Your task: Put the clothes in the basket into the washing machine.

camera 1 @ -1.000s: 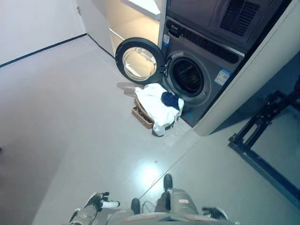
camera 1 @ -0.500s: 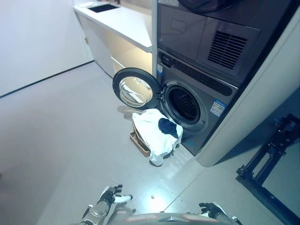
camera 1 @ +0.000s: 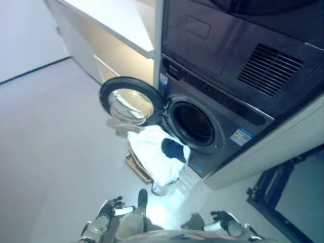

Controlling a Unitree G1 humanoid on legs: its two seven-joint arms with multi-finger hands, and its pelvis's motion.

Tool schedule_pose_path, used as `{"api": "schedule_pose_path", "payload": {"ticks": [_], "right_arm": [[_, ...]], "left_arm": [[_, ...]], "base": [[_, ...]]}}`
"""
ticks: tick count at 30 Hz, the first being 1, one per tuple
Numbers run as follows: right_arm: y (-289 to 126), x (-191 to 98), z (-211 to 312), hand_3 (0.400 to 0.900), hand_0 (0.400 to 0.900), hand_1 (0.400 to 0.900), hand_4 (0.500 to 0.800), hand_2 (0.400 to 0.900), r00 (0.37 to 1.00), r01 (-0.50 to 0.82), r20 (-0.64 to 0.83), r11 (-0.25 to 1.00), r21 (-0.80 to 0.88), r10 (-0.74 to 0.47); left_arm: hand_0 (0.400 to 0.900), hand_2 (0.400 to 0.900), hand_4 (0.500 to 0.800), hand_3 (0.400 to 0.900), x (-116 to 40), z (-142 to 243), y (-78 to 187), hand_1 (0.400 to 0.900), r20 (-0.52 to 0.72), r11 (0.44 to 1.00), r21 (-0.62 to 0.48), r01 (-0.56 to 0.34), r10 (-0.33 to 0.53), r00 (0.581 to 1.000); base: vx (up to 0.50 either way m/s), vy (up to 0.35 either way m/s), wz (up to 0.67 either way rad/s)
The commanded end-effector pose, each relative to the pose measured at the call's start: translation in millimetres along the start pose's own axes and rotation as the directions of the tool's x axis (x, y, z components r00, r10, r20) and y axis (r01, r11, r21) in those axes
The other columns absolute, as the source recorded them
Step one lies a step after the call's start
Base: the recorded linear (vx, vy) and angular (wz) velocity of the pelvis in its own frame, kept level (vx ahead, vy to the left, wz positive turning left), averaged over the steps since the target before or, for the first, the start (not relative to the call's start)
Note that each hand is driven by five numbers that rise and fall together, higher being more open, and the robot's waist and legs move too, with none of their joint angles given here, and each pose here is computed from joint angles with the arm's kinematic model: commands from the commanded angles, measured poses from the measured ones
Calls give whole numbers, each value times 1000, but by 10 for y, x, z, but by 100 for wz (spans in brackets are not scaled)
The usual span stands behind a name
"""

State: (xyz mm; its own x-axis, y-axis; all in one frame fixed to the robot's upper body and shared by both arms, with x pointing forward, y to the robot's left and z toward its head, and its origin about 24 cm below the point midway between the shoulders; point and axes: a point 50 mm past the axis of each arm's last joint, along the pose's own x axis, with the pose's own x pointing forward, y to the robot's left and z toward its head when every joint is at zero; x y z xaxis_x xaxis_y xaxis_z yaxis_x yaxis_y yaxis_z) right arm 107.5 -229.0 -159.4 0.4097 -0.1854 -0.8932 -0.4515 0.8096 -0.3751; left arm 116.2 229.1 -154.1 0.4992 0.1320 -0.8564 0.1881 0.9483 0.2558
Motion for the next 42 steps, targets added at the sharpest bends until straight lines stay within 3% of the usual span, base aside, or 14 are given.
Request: {"api": "schedule_pose_path", "payload": {"ticks": [1,2,3,4,7,8,9,14,16,19,25,27,36,42], "right_arm": [[-198,8,76,900,900,900,800,900,996,55,68,996,-70,-51],[-1088,0,882,900,900,900,800,900,961,226,186,970,-85,-207],[-511,56,533,900,900,900,800,900,984,114,149,986,-121,-96],[-309,48,377,900,900,900,800,900,991,58,126,983,-173,-37],[-400,44,439,900,900,900,800,900,983,117,161,983,-144,-93],[-423,43,480,900,900,900,800,900,978,135,177,977,-163,-106],[-502,34,565,900,900,900,800,900,971,156,209,973,-168,-119],[-518,42,705,900,900,900,800,900,964,168,236,969,-182,-123],[-674,20,1175,900,900,900,800,900,941,212,307,952,-220,-139],[-563,-5,1265,900,900,900,800,900,921,208,369,957,-204,-122],[-612,-37,1411,900,900,900,800,900,901,217,412,963,-159,-135],[-750,-68,1468,900,900,900,800,900,881,247,440,962,-120,-171],[-1034,-249,2004,900,900,900,800,900,784,393,566,910,-132,-256],[-1518,-485,2342,900,900,900,800,900,689,561,617,818,-124,-379]], "left_arm": [[900,900,800,900,-45,-170,-8,900,-49,999,43,2,1,999],[900,900,800,900,-31,-142,15,900,-62,991,126,40,-33,998],[900,900,800,900,6,1,32,900,-15,997,82,-1,2,1000],[900,900,800,900,108,487,133,900,88,994,101,-30,21,996],[900,900,800,900,-23,-31,151,900,15,995,92,-36,35,999],[900,900,800,900,3,214,42,900,118,994,111,3,-16,993],[900,900,800,900,-65,549,56,900,296,997,81,5,-29,955],[900,900,800,900,-66,41,6,900,121,993,114,4,-18,992],[900,900,800,900,2,113,-59,900,74,986,165,36,-48,996],[900,900,800,900,78,367,53,900,95,993,105,-50,40,995],[900,900,800,900,59,211,122,900,24,994,93,-55,53,998],[900,900,800,900,-30,-87,332,900,-48,992,97,-83,88,995],[900,900,800,900,-1,193,493,900,77,985,80,-154,148,986],[900,900,800,900,33,480,536,900,168,980,25,-199,192,967]], "base": [[504,59,13],[457,61,17],[478,94,5],[340,186,2],[268,205,47],[232,96,71],[223,63,76],[194,-133,27],[274,-261,44],[218,-214,36],[69,-178,57],[-71,-139,61],[-101,-59,25],[-103,-22,11]]}}
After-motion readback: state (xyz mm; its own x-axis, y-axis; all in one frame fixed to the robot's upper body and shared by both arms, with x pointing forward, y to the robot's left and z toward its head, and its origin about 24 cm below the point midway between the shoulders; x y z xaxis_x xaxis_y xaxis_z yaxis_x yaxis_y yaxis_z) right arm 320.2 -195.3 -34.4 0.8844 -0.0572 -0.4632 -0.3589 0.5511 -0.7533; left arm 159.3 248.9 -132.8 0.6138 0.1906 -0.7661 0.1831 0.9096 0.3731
